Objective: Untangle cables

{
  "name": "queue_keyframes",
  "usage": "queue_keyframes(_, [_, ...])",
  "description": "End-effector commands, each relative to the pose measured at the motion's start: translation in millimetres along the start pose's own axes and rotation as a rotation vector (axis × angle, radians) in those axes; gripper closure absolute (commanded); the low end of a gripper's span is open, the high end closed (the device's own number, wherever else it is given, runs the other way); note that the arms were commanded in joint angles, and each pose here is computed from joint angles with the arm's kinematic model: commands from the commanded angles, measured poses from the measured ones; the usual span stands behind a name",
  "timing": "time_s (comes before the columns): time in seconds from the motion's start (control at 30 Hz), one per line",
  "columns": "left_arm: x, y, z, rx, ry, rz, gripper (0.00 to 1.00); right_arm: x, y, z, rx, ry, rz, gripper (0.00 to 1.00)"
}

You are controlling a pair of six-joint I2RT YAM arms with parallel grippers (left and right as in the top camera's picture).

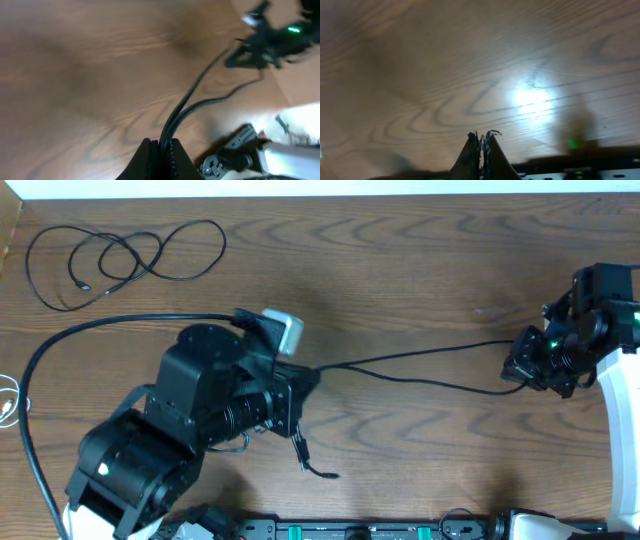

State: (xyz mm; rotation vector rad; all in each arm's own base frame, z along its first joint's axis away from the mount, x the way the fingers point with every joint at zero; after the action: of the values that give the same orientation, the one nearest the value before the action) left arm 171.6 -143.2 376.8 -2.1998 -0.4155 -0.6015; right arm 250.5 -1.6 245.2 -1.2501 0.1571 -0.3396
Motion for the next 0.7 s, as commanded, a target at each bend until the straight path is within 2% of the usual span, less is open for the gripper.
queue_keyframes(0.0, [12,-2,25,0.152,-0.116,-0.079,0.93,11,-21,-2,-0.024,0.021,-0.08,0.99])
queue_keyframes(0.1, [15,6,29,0.175,-0.138,-0.068,0.92,10,-32,14,0.086,-0.035,-0.079,0.99])
queue_keyframes(0.2, [22,12,43,0.287,-0.262,-0.123,0.93,9,-40,18,0.106,-0.039,-0.086,0.99])
queue_keyframes(0.3, [27,21,51,0.343,-0.287,-0.135,0.92,9,-45,23,0.12,-0.053,-0.094,0.99])
queue_keyframes(0.57, [32,71,67,0.43,-0.309,-0.021,0.93,0,-41,53,0.201,-0.18,-0.066,0.99])
queue_keyframes(0.67, [32,87,69,0.418,-0.321,0.029,0.93,-4,-38,71,0.247,-0.244,-0.057,0.99])
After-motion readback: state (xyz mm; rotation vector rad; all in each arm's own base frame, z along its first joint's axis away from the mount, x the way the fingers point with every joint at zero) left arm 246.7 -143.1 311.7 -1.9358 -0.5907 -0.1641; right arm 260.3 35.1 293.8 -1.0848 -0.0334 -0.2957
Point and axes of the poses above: each gripper's point midway between its finger pads, its own y axis out along the fingers, its own z axis along the line the jaws close on, x = y × z, the point moved 6 cm from there along -y, back along the fingers, and after that the axes turned 11 degrees about -y, right-handed, at the moved point
